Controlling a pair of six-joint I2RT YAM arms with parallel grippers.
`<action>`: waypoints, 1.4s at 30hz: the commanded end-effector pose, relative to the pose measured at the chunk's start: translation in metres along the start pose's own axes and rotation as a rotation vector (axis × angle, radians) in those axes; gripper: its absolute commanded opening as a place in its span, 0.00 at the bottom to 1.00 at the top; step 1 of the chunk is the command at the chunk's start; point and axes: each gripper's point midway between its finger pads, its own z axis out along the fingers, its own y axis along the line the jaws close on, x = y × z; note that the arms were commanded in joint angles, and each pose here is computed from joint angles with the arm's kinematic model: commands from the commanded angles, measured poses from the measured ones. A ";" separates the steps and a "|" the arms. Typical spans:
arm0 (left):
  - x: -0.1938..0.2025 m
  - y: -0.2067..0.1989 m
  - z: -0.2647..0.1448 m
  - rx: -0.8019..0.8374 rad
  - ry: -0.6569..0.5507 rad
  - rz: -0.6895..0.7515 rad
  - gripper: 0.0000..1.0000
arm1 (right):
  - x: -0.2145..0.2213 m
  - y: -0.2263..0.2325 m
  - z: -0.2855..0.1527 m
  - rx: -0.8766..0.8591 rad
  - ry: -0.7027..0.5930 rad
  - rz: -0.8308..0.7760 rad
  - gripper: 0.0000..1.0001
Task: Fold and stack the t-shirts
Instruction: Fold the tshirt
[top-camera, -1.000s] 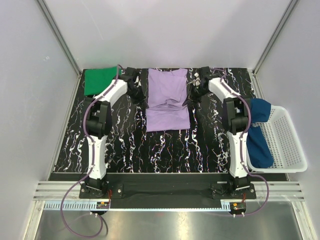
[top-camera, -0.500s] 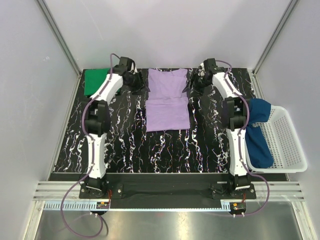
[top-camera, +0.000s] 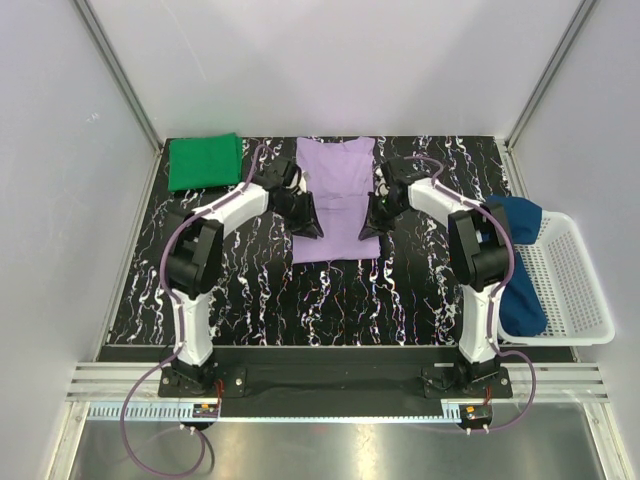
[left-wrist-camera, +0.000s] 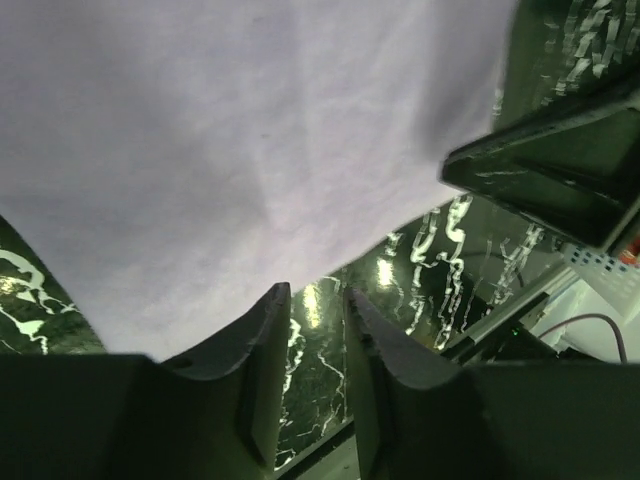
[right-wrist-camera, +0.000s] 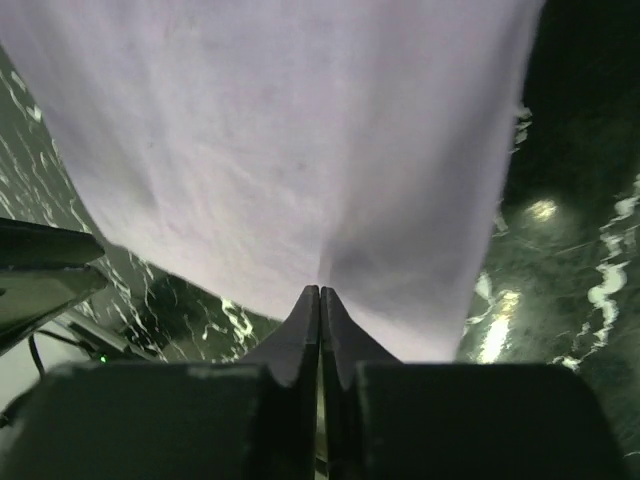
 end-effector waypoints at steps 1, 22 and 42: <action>-0.013 0.017 0.006 -0.020 -0.020 -0.025 0.27 | -0.040 -0.014 -0.012 0.013 -0.113 -0.005 0.00; 0.078 0.068 -0.021 -0.166 0.051 -0.006 0.30 | 0.011 -0.040 -0.051 0.085 -0.074 -0.006 0.11; -0.066 0.028 -0.009 0.197 -0.219 -0.054 0.37 | -0.076 0.054 0.018 -0.523 -0.122 0.022 0.07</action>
